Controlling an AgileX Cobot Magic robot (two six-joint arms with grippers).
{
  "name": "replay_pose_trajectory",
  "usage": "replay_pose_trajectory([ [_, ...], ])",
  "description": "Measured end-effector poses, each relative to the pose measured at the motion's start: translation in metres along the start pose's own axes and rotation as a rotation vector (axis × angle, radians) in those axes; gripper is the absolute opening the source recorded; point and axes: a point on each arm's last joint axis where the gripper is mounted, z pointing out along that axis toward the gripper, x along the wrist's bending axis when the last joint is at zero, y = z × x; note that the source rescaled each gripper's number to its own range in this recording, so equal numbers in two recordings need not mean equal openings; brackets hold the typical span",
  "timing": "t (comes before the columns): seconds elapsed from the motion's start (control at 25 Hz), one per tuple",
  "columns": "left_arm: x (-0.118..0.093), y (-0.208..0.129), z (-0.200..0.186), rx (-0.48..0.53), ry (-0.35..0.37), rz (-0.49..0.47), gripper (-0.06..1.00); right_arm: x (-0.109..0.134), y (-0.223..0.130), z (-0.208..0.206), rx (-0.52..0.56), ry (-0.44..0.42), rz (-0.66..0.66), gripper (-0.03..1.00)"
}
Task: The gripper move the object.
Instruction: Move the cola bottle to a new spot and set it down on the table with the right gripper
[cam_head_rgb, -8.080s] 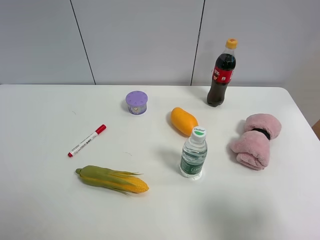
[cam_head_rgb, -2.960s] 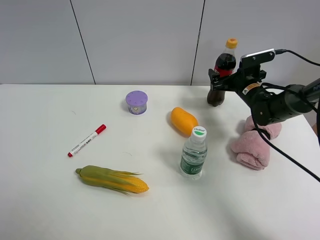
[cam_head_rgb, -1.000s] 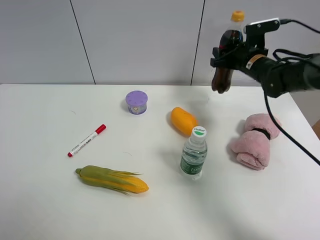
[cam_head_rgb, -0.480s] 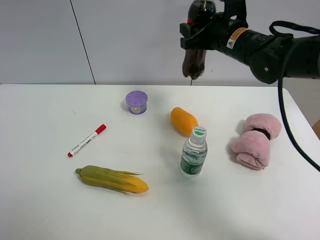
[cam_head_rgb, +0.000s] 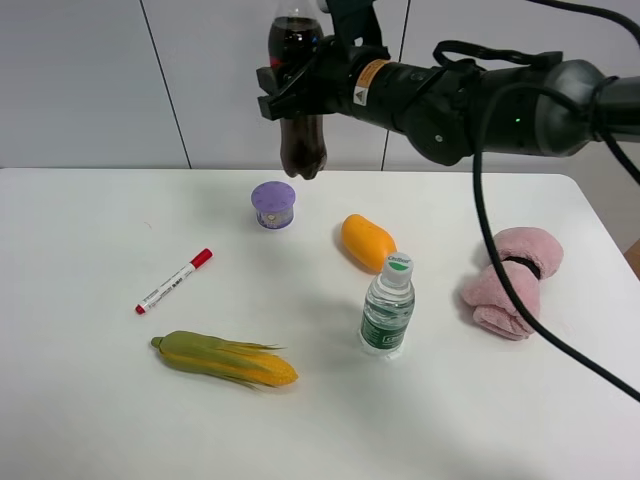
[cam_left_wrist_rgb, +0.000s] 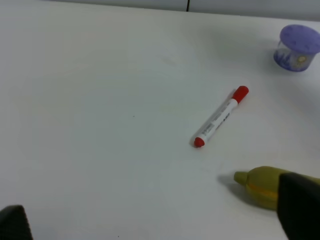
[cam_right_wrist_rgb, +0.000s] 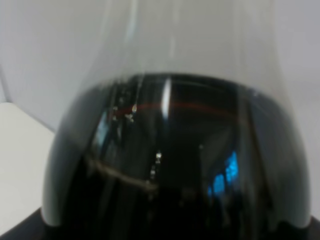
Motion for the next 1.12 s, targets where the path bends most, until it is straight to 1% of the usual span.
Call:
replay_pose_trajectory([
  [0.16,0.0,0.0,0.0,0.0,0.0,0.0,1.0,0.027,-0.017,0.013,0.026,0.066,-0.001,0.0],
  [0.28,0.0,0.0,0.0,0.0,0.0,0.0,1.0,0.04,-0.032,0.021,0.034,0.105,0.0,0.0],
  [0.44,0.0,0.0,0.0,0.0,0.0,0.0,1.0,0.052,-0.047,0.027,0.063,0.131,0.0,0.0],
  [0.6,0.0,0.0,0.0,0.0,0.0,0.0,1.0,0.062,-0.056,0.031,0.051,0.163,-0.001,0.0],
  [0.84,0.0,0.0,0.0,0.0,0.0,0.0,1.0,0.084,-0.071,0.035,0.069,0.223,-0.061,0.0],
  [1.0,0.0,0.0,0.0,0.0,0.0,0.0,1.0,0.09,-0.082,0.039,0.05,0.246,-0.06,0.0],
  [1.12,0.0,0.0,0.0,0.0,0.0,0.0,1.0,0.09,-0.096,0.043,0.066,0.249,-0.051,0.0],
])
